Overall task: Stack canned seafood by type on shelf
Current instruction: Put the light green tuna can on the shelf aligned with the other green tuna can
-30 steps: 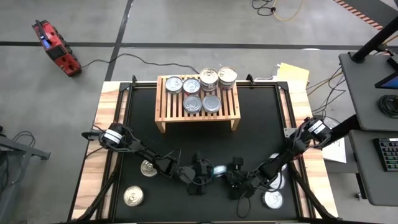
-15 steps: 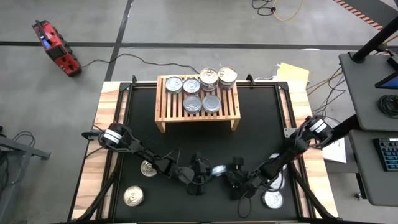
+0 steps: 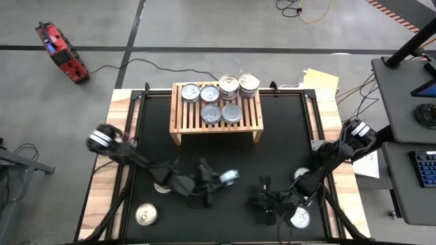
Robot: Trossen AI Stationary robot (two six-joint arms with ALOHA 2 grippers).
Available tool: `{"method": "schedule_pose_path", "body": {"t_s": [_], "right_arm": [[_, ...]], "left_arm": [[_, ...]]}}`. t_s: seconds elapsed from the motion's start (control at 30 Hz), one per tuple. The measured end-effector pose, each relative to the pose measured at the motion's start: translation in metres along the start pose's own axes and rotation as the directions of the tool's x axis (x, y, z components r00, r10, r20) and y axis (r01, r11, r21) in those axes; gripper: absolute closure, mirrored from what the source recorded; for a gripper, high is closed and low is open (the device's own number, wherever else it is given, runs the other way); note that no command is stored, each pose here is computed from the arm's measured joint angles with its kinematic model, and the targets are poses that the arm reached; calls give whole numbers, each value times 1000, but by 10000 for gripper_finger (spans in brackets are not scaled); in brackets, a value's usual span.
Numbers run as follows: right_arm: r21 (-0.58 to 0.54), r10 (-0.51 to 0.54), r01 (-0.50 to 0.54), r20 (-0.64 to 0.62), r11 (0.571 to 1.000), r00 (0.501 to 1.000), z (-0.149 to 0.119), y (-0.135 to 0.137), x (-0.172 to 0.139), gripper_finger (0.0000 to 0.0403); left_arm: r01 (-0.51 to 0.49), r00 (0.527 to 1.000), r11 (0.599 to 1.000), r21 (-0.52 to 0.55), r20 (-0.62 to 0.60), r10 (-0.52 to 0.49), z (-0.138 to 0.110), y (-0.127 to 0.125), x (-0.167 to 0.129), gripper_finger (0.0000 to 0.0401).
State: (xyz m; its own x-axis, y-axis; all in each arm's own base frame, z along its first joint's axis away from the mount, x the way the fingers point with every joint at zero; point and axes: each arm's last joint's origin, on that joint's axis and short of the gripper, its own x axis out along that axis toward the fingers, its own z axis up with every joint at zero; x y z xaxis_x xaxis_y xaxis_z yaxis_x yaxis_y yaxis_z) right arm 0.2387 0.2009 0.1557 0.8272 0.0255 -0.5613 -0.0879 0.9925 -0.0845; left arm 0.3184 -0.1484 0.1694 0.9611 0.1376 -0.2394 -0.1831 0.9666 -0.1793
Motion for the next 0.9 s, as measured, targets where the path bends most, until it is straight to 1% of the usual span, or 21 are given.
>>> {"method": "schedule_pose_path", "body": {"t_s": [0.13, 0.2, 0.3, 0.4, 0.43, 0.5, 0.57, 0.67, 0.77, 0.8, 0.87, 0.9], "right_arm": [[-46, -23, 25, 38, 999, 999, 8, -3, -7, 394], [-71, -59, 63, 65, 995, 996, 12, -6, -10, 394], [-125, -129, 141, 102, 982, 986, 16, -9, -13, 394], [-165, -196, 218, 142, 962, 970, 23, -12, -17, 394], [-179, -213, 239, 150, 954, 965, 25, -13, -17, 394], [-219, -248, 279, 157, 935, 956, 28, -17, -16, 394], [-256, -289, 324, 166, 911, 943, 33, -21, -14, 394], [-340, -335, 375, 170, 862, 927, 38, -29, -11, 393], [-464, -355, 390, 164, 795, 920, 42, -35, -6, 393], [-481, -362, 395, 164, 783, 918, 44, -37, -5, 393], [-482, -372, 409, 175, 775, 912, 51, -40, -3, 390], [-481, -375, 414, 181, 773, 909, 54, -41, -3, 388]], "left_arm": [[-1, 996, 997, -79, 91, 8, 26, 12, -42, 278], [-35, 989, 986, -165, 137, 58, 35, 22, -58, 278], [-71, 974, 944, -323, 184, 136, 42, 40, -78, 278], [-74, 962, 903, -423, 209, 177, 42, 55, -93, 278], [-69, 958, 884, -462, 216, 188, 42, 59, -97, 278], [-32, 956, 834, -550, 228, 187, 42, 67, -106, 278], [22, 960, 795, -607, 234, 153, 42, 73, -113, 278], [145, 964, 735, -663, 261, 45, 44, 80, -121, 278], [259, 952, 662, -703, 301, -54, 45, 81, -126, 278], [274, 949, 644, -715, 309, -62, 44, 81, -127, 278], [289, 949, 607, -741, 306, -78, 41, 81, -126, 278], [281, 953, 597, -751, 293, -80, 38, 80, -124, 278]]}}
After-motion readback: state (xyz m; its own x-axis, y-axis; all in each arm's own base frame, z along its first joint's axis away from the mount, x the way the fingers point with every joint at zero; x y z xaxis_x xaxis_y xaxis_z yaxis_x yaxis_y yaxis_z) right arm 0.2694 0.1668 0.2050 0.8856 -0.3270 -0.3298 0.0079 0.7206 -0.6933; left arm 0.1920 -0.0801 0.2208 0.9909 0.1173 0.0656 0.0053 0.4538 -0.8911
